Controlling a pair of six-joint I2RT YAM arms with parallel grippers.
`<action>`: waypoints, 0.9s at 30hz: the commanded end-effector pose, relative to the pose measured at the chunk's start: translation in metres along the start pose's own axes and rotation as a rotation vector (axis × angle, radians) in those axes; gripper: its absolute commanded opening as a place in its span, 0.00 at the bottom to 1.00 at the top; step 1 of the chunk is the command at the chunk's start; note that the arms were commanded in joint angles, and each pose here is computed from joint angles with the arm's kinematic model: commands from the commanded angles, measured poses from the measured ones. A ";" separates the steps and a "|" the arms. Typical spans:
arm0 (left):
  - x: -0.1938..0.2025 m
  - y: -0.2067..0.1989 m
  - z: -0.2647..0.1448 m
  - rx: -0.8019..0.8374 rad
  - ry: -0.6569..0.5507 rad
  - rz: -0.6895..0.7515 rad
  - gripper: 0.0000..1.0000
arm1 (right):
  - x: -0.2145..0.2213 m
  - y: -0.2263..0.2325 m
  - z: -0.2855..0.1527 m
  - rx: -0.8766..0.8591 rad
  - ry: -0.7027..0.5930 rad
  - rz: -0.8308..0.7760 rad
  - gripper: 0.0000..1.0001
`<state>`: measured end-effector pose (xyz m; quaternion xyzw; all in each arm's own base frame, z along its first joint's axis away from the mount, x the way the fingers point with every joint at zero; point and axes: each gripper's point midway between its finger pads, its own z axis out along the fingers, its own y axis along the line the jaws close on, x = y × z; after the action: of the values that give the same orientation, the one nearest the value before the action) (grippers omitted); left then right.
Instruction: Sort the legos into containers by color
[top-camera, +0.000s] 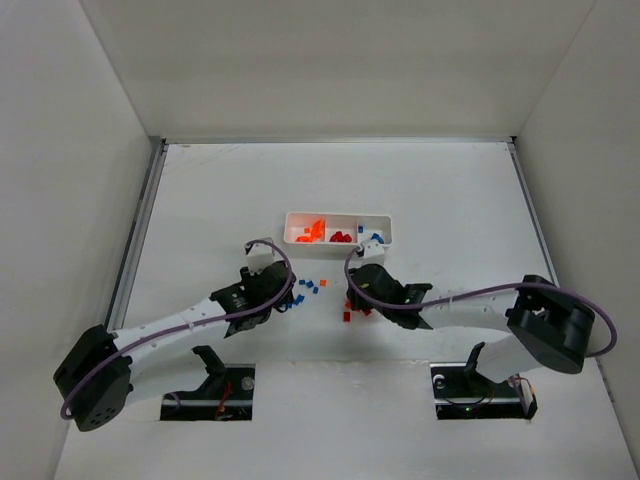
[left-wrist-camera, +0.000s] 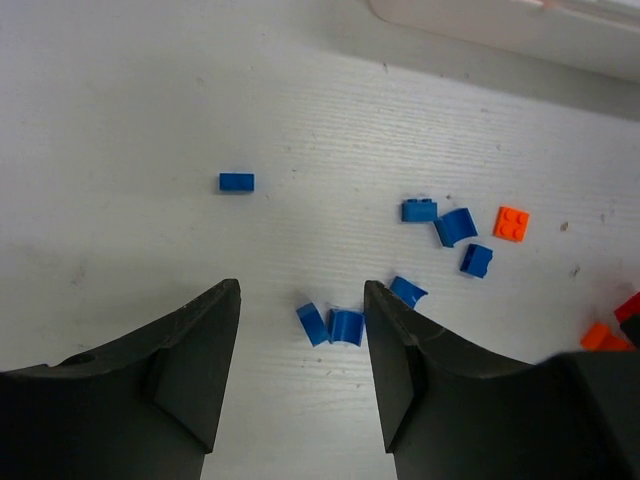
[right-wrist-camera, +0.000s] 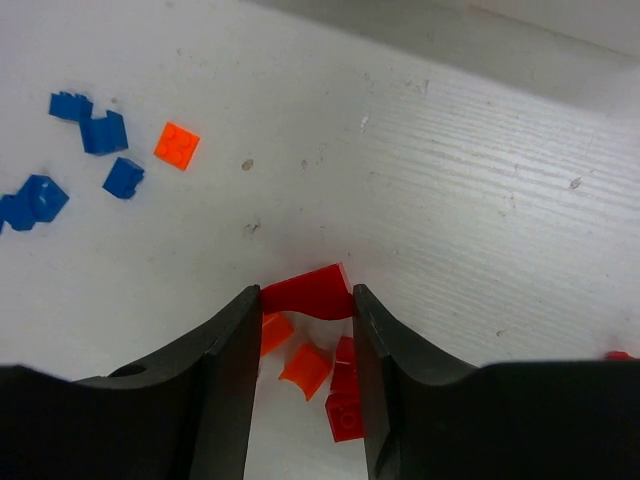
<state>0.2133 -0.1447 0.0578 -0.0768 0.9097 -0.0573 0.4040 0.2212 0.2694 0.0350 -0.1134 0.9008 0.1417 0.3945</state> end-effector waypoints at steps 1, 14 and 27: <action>0.007 -0.005 -0.003 0.026 0.016 -0.011 0.48 | -0.047 0.010 -0.010 -0.036 -0.113 0.047 0.40; 0.025 0.001 -0.001 -0.009 0.048 0.001 0.41 | -0.158 0.010 0.000 -0.023 -0.287 0.116 0.40; 0.037 -0.001 0.000 0.016 0.067 0.019 0.37 | -0.197 -0.007 0.035 0.029 -0.325 0.157 0.64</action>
<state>0.1906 -0.1545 0.0351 -0.0592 0.9229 -0.0627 0.3753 0.3660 0.2792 0.1160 -0.0203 0.8632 0.1409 0.4843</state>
